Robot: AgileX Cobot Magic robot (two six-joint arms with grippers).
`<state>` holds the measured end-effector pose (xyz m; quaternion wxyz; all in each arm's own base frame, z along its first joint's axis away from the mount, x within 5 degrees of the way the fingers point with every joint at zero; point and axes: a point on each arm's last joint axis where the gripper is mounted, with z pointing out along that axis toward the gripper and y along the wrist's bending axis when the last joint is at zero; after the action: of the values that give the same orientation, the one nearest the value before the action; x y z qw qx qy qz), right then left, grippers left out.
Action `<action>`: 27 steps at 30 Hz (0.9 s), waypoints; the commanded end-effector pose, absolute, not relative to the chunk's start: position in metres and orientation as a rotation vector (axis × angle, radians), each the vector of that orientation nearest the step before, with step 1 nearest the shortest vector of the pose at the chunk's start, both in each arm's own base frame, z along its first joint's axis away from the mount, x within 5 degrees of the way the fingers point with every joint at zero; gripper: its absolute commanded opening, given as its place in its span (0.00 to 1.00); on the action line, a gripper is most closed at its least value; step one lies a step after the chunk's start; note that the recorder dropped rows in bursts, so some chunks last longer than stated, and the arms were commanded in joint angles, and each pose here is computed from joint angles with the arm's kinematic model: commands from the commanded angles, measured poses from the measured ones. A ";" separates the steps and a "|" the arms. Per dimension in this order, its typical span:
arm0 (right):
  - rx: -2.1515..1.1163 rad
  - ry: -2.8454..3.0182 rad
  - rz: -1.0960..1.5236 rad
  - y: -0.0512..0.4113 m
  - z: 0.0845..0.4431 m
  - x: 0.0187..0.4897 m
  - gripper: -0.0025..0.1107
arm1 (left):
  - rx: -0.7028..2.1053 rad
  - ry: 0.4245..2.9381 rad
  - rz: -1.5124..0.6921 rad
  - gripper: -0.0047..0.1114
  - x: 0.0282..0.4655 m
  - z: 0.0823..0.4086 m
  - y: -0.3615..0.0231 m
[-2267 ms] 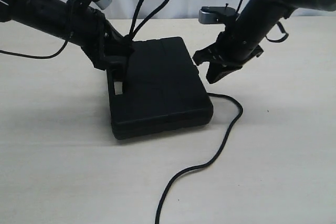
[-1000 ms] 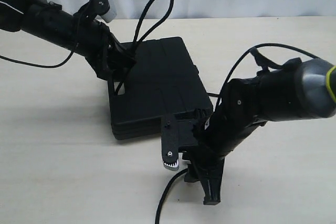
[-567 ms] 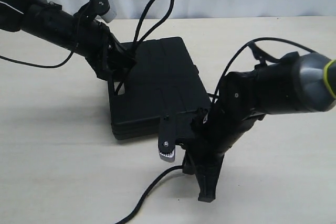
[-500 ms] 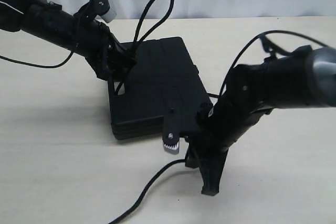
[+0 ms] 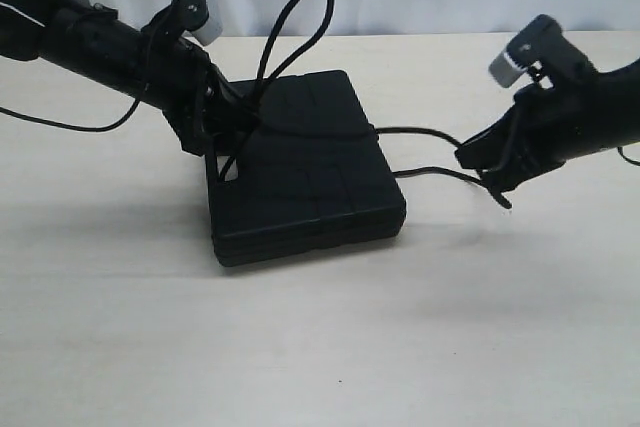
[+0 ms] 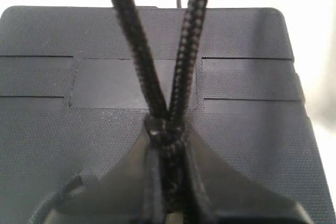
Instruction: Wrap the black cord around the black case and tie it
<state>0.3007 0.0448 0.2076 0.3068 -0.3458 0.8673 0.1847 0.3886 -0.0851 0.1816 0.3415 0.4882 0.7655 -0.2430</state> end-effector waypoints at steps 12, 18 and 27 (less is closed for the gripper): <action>-0.548 2.101 0.894 0.000 0.171 0.328 0.06 | 1.358 1.923 -0.698 0.04 0.383 0.183 -0.089; -0.672 2.052 0.867 0.001 0.169 0.326 0.06 | 1.366 1.918 -0.724 0.04 0.381 0.182 -0.090; -0.796 1.926 0.912 0.007 0.176 0.322 0.06 | 1.424 1.908 -0.761 0.04 0.376 0.182 -0.090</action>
<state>0.3231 0.0066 0.1726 0.4094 -0.3036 0.7839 0.3545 0.3780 -0.0897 0.1822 0.3218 0.5347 0.7284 -0.2828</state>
